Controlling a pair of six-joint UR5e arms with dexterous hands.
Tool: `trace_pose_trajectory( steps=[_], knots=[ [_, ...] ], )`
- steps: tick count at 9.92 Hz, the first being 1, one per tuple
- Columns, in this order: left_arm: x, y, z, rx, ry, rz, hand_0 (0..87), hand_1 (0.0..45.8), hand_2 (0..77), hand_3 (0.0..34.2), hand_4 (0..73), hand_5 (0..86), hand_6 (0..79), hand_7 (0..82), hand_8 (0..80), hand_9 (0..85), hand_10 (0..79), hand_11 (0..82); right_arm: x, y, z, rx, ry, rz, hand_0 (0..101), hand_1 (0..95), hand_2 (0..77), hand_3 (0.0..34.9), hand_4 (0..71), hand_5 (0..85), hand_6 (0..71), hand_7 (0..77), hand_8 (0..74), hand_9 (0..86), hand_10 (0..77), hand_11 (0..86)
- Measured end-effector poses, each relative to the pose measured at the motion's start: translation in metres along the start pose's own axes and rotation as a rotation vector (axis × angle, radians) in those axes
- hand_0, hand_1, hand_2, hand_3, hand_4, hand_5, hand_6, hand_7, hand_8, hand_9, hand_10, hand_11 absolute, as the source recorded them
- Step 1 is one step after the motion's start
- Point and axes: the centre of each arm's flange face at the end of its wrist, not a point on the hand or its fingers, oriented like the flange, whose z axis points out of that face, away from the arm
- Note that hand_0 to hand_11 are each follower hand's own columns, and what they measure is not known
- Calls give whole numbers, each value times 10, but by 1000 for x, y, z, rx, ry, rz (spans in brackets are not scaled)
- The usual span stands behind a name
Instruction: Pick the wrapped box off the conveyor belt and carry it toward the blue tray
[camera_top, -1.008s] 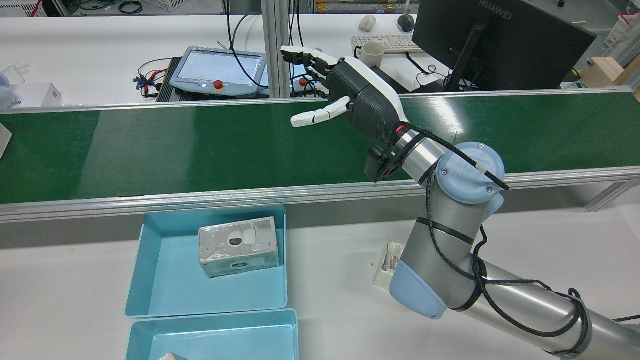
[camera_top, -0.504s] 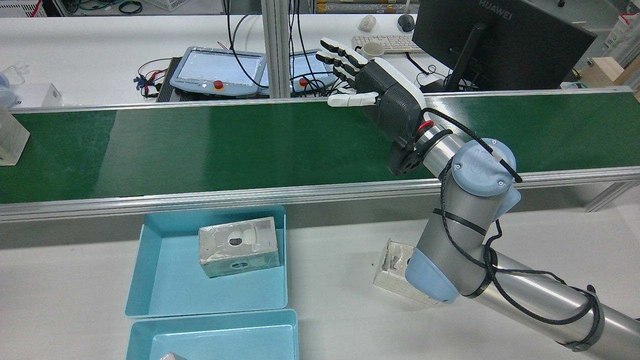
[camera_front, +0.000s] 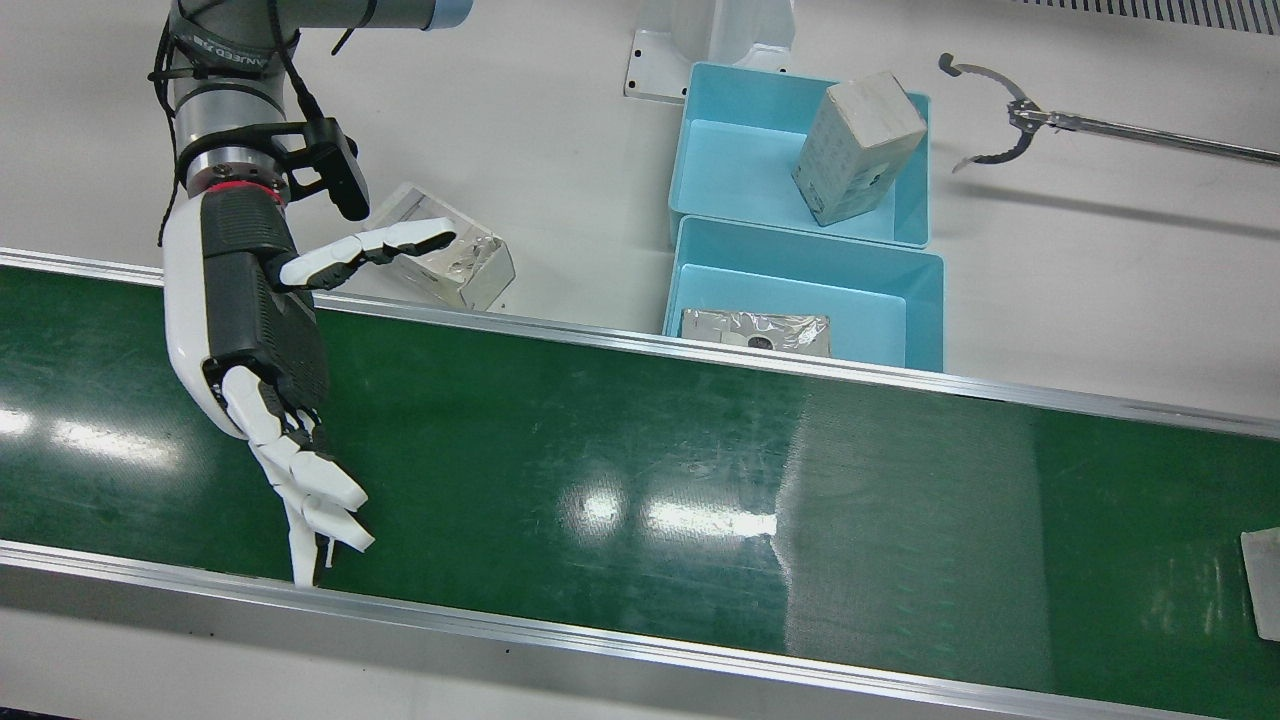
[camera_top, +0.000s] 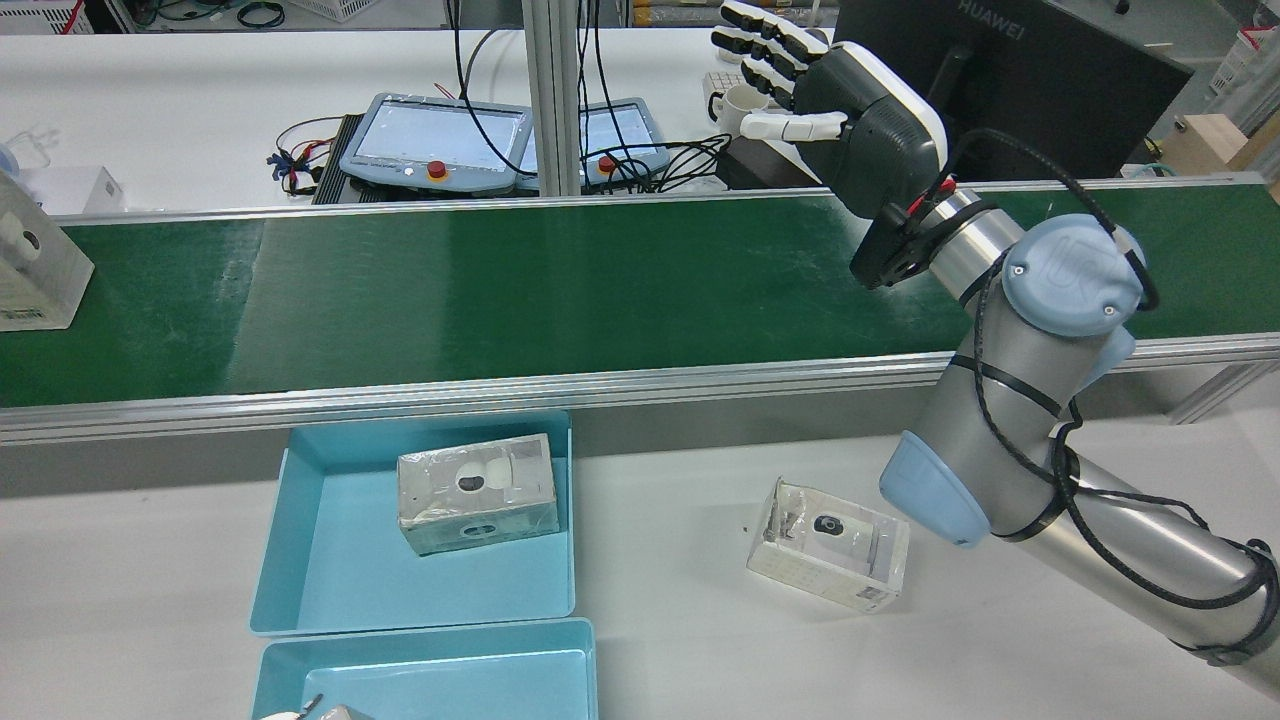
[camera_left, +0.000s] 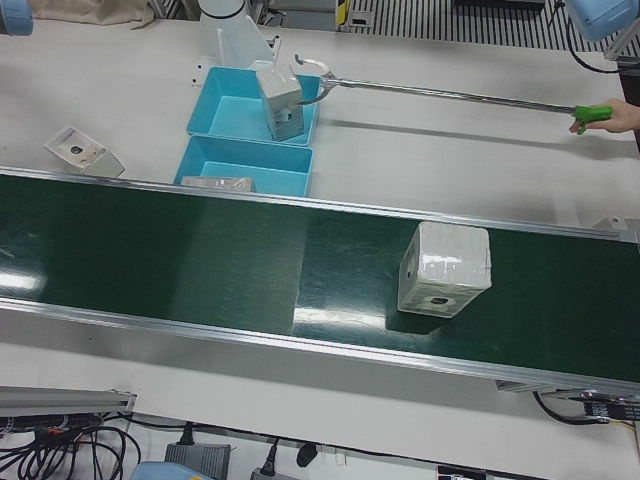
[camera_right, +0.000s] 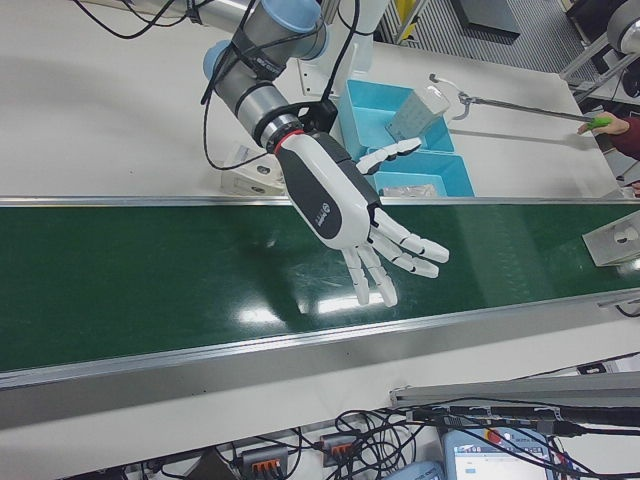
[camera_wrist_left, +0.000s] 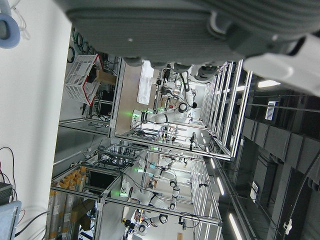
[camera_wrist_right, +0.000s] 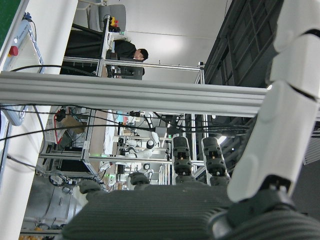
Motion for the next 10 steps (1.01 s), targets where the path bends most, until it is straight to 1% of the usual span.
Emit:
trace_pose_trajectory(
  steps=[1, 2, 3, 4, 7, 8, 9, 10],
  knots=[
    [0, 0, 0, 0, 0, 0, 0, 0, 5, 0, 0, 5, 0, 5, 5, 0, 5, 0, -19, -5, -14, 18, -11, -12, 413, 87, 109, 305, 98, 125, 0, 142, 0, 16, 0, 16],
    [0, 0, 0, 0, 0, 0, 0, 0, 11, 0, 0, 11, 0, 5, 5, 0, 5, 0, -34, -16, -30, 43, -19, -27, 413, 87, 109, 305, 98, 125, 0, 142, 0, 16, 0, 16],
    [0, 0, 0, 0, 0, 0, 0, 0, 5, 0, 0, 5, 0, 5, 0, 5, 0, 0, -39, -22, -39, 57, -21, -34, 412, 87, 114, 304, 98, 131, 5, 142, 0, 16, 0, 11],
    [0, 0, 0, 0, 0, 0, 0, 0, 11, 0, 0, 5, 0, 5, 5, 5, 0, 0, -42, -24, -43, 62, -22, -37, 412, 87, 125, 306, 98, 142, 0, 153, 0, 16, 0, 11],
    [0, 0, 0, 0, 0, 0, 0, 0, 11, 0, 0, 5, 0, 5, 0, 5, 0, 0, -49, -27, -43, 70, -20, -45, 440, 104, 125, 306, 115, 164, 0, 153, 0, 16, 0, 11],
    [0, 0, 0, 0, 0, 0, 0, 0, 5, 0, 0, 5, 0, 5, 0, 5, 0, 0, -46, -23, -40, 62, -12, -42, 440, 104, 125, 306, 115, 164, 0, 153, 0, 16, 0, 11],
    [0, 0, 0, 0, 0, 0, 0, 0, 11, 0, 0, 5, 0, 5, 5, 0, 0, 0, -46, -18, -37, 52, -11, -37, 440, 104, 125, 305, 120, 185, 0, 164, 0, 16, 0, 11],
    [0, 0, 0, 0, 0, 0, 0, 0, 11, 0, 0, 5, 0, 5, 5, 0, 0, 0, -47, -13, -35, 42, -14, -33, 440, 104, 125, 305, 120, 185, 0, 169, 0, 16, 0, 11]
  ],
)
